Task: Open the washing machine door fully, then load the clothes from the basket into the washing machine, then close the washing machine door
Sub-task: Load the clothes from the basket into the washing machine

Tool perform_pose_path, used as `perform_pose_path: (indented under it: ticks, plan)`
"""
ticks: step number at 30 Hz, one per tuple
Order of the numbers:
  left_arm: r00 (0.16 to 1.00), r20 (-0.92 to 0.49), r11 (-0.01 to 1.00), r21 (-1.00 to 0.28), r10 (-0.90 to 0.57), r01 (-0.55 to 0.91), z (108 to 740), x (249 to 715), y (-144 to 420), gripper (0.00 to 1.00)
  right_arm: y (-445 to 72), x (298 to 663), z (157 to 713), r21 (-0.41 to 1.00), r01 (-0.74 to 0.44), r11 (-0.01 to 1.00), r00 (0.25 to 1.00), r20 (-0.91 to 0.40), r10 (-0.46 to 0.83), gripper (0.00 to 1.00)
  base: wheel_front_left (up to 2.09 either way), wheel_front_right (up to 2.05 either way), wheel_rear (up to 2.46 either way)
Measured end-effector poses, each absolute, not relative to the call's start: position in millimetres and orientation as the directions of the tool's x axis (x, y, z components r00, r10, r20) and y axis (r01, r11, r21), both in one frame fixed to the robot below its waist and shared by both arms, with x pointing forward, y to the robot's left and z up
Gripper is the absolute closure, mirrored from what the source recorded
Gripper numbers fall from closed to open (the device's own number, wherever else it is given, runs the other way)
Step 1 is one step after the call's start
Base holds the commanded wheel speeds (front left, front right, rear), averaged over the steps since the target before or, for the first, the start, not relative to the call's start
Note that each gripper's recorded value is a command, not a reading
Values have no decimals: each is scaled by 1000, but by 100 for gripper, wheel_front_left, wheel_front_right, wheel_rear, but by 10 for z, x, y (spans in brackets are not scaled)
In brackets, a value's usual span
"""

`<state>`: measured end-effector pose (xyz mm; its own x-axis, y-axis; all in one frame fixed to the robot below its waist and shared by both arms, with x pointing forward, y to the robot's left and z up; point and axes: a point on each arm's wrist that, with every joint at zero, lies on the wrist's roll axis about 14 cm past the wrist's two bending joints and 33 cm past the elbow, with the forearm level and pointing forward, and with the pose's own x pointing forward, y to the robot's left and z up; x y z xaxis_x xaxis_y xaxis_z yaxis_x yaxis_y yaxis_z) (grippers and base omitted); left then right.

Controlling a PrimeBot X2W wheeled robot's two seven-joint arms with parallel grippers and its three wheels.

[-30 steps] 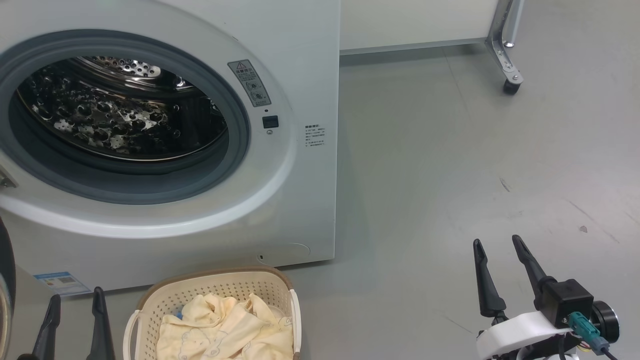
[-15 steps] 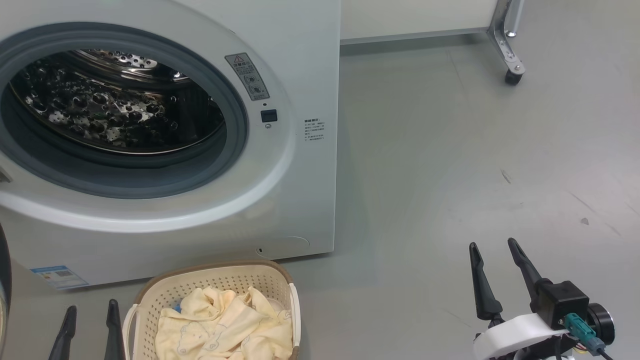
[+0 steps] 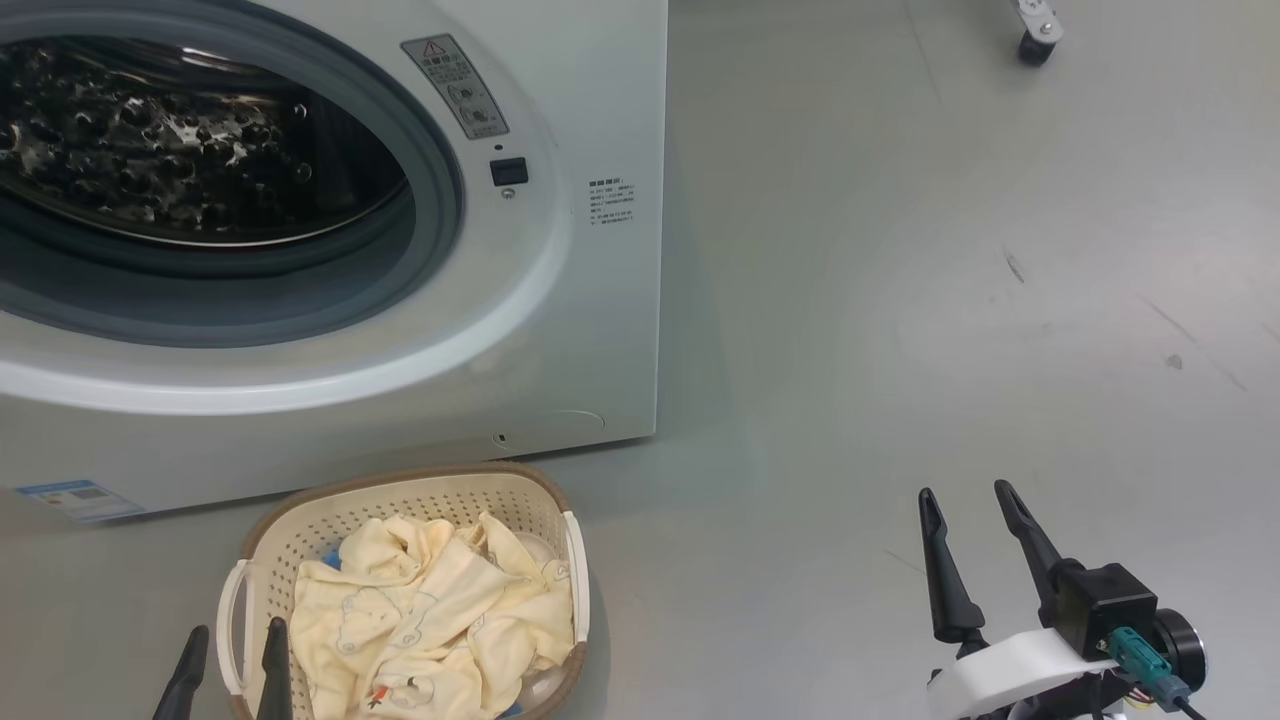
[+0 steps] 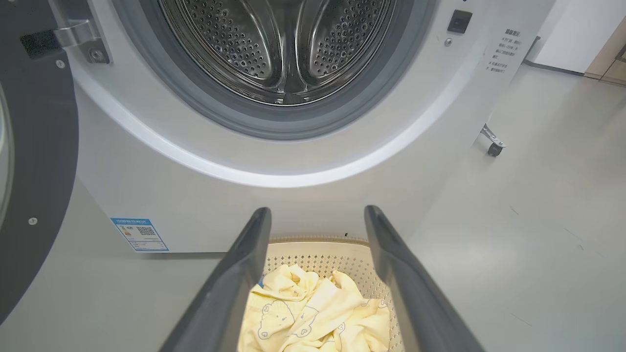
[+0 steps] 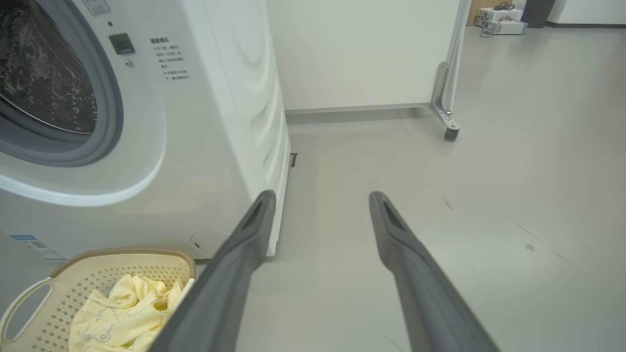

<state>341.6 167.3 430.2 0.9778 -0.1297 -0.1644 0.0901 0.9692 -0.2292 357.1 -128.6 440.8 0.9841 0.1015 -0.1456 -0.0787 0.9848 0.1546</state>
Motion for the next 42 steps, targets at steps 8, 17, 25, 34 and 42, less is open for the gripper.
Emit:
perform_pose_path:
  ticks: [8,17,25,34,42]
  plan:
    - [953,-233,959,-249,-192,133,4054,3543,1538,0,-1249,3659,4224,165,-71,984,975,-197,104,0,0,0,0]
    - [905,-328,943,-279,-270,180,3670,3696,1394,0,-1211,3739,3931,184,-50,982,956,-277,100,0,0,0,0]
    - [858,-399,930,-301,-325,213,3322,3904,1310,0,-1169,3866,3701,196,-37,980,940,-326,100,0,0,0,0]
    - [758,-503,905,-310,-416,290,2863,4040,1144,0,-1204,3903,3396,191,-8,982,914,-397,85,0,0,0,0]
    - [653,-595,884,-326,-468,336,2431,4076,1059,0,-1202,3928,3135,189,4,982,889,-451,83,0,0,0,0]
